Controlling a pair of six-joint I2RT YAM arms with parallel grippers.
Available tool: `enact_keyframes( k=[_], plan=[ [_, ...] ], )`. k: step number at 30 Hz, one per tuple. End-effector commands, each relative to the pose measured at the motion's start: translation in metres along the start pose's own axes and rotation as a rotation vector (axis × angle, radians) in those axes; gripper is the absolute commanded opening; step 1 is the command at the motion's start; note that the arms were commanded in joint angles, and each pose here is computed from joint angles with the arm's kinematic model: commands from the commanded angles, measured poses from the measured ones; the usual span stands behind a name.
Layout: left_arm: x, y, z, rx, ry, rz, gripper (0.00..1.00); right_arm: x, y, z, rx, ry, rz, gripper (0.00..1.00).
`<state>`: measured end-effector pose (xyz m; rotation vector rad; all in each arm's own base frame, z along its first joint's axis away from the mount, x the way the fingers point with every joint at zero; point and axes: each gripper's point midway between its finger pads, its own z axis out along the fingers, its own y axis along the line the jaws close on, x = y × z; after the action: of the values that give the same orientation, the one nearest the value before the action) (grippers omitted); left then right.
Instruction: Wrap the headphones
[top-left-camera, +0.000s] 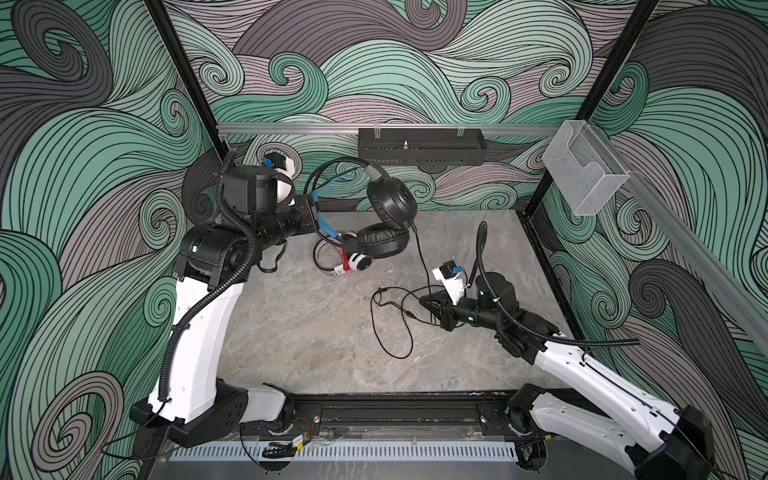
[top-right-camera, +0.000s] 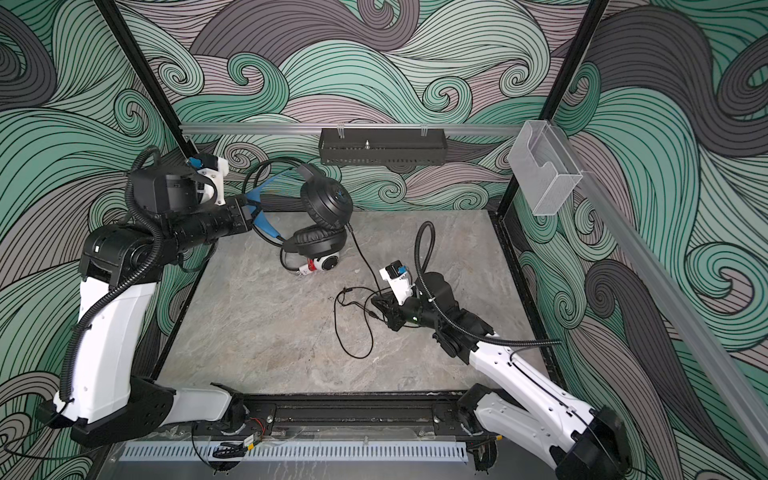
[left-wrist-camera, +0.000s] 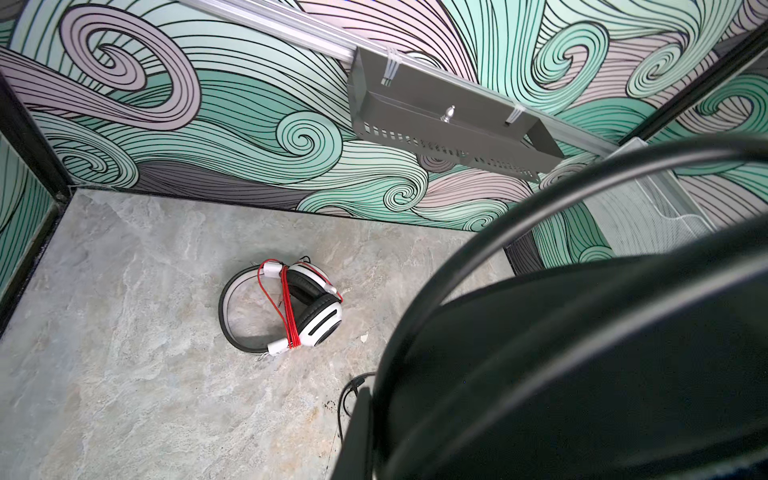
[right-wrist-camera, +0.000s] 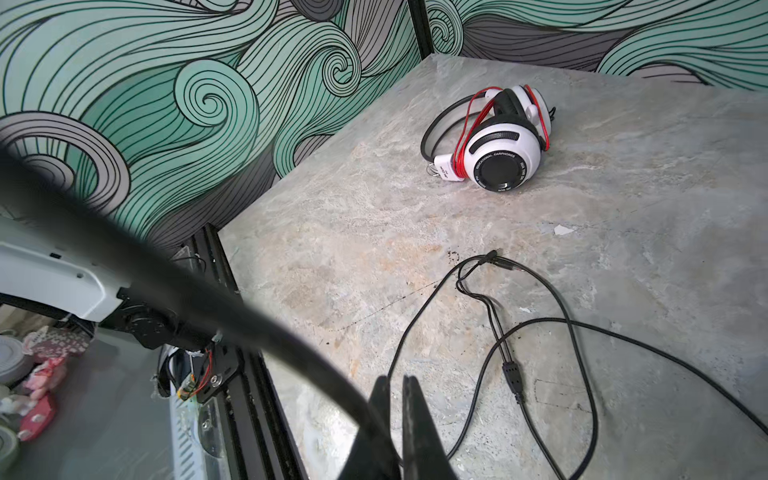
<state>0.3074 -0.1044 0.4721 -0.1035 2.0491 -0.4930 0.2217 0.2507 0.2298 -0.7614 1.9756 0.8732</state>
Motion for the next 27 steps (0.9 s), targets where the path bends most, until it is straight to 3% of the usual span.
enact_keyframes(
  k=[1, 8, 12, 17, 23, 27],
  plan=[
    [-0.019, -0.003, -0.018, 0.040, -0.100, -0.071, 0.00, -0.011, -0.011, -0.015, 0.100, 0.028, -0.076, 0.00],
    [0.019, 0.037, 0.012, -0.116, -0.037, -0.004, 0.00, -0.058, -0.039, -0.077, 0.432, 0.103, -0.379, 0.00],
    [0.054, 0.054, 0.039, -0.158, 0.055, 0.038, 0.00, -0.086, -0.026, -0.093, 0.497, 0.123, -0.622, 0.00],
    [0.089, 0.054, 0.060, -0.170, 0.138, 0.142, 0.00, -0.113, 0.006, -0.084, 0.503, 0.139, -0.868, 0.00],
    [0.140, 0.023, 0.080, -0.119, 0.257, 0.402, 0.00, -0.146, 0.030, -0.054, 0.503, 0.178, -0.942, 0.00],
    [0.173, -0.003, 0.085, 0.002, 0.311, 0.473, 0.00, -0.153, 0.022, -0.033, 0.556, 0.249, -0.951, 0.00]
  ],
)
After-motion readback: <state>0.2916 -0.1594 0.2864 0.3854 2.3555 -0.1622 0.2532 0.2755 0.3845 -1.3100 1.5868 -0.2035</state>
